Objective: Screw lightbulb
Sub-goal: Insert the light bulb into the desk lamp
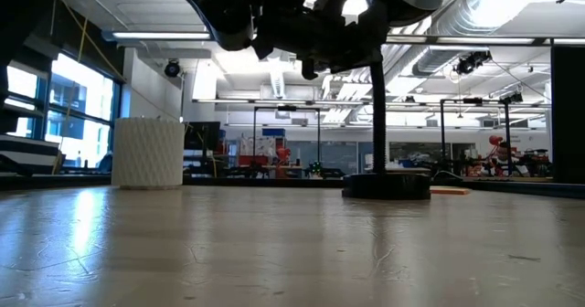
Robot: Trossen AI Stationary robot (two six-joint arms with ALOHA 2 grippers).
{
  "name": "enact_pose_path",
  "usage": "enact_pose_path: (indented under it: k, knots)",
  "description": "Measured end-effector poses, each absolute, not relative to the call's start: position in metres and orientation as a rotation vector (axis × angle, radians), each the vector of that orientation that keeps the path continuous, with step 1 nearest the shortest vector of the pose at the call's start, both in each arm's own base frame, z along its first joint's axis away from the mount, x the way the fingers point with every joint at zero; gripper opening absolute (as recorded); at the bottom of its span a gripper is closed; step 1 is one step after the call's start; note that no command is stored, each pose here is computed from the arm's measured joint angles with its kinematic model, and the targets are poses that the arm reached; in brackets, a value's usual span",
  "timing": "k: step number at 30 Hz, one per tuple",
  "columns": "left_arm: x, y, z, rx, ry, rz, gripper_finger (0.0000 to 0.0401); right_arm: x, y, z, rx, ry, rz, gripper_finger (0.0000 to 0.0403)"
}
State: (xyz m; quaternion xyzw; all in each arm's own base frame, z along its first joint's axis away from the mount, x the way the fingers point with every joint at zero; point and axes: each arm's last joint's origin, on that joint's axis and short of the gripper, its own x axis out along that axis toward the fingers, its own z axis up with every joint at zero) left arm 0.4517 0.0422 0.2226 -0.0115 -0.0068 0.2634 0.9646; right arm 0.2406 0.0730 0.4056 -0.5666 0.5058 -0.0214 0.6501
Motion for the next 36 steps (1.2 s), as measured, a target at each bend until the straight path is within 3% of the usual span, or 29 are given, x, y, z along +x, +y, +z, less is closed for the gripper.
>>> enact_pose_path:
  k: [11, 14, 18, 30, 36]
  knots:
    - [0.452, 0.043, 0.223, -0.024, -0.013, 0.535, 0.0044, 0.259, 0.064, 0.389, -1.666, 1.373, 0.044, 0.0259]
    - [0.452, 0.042, 0.223, -0.024, -0.011, 0.534, 0.0044, 0.261, 0.057, 0.386, -1.625, 1.404, 0.099, 0.0259]
    - [0.452, 0.042, 0.223, -0.025, -0.011, 0.526, 0.0044, 0.265, 0.049, 0.387, -1.639, 1.430, -0.012, 0.0259]
    - [0.452, 0.043, 0.223, -0.026, -0.011, 0.528, 0.0044, 0.267, 0.033, 0.386, -1.531, 1.470, -0.022, 0.0259]
    - [0.452, 0.043, 0.223, -0.026, -0.011, 0.533, 0.0044, 0.272, 0.027, 0.386, -1.324, 1.393, -0.184, 0.0259]
